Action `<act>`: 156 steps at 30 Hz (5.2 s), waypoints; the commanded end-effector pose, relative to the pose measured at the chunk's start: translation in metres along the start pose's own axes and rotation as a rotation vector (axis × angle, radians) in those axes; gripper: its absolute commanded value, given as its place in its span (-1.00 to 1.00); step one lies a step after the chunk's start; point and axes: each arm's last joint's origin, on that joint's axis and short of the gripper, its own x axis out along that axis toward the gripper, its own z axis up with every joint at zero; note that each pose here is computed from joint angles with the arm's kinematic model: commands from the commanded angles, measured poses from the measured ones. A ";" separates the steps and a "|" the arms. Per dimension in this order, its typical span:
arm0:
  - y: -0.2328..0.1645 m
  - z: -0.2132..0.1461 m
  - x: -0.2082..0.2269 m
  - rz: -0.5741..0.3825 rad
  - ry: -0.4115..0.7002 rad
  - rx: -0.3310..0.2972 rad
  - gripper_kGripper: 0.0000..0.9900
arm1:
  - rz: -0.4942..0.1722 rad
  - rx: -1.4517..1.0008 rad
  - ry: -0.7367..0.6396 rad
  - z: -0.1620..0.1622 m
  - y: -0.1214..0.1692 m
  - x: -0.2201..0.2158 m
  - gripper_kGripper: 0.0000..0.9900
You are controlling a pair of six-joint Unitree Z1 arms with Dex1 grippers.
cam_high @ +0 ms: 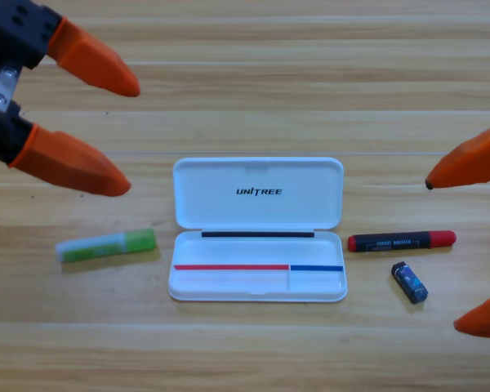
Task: Clean up eraser and pencils
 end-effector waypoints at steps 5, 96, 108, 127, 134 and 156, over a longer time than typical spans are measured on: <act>0.004 -0.003 0.015 -0.009 0.065 -0.006 0.95 | 0.061 0.033 0.054 -0.003 0.001 0.018 0.99; 0.144 -0.164 0.215 -0.037 0.831 -0.131 1.00 | -0.028 0.131 0.821 -0.040 -0.129 0.200 -1.00; 0.136 -0.171 0.226 -0.024 0.808 -0.157 -0.06 | 0.041 -0.021 0.798 -0.027 -0.135 0.246 -1.00; 0.124 -0.081 0.130 0.064 0.758 -0.098 -1.00 | 0.099 -0.017 0.821 -0.039 -0.135 0.277 -1.00; 0.115 -0.032 0.084 0.093 0.721 -0.076 -1.00 | 0.099 -0.019 0.831 -0.041 -0.136 0.282 -1.00; 0.085 0.000 0.097 0.062 0.690 -0.019 -1.00 | 0.010 -0.060 0.802 -0.025 -0.120 0.179 1.00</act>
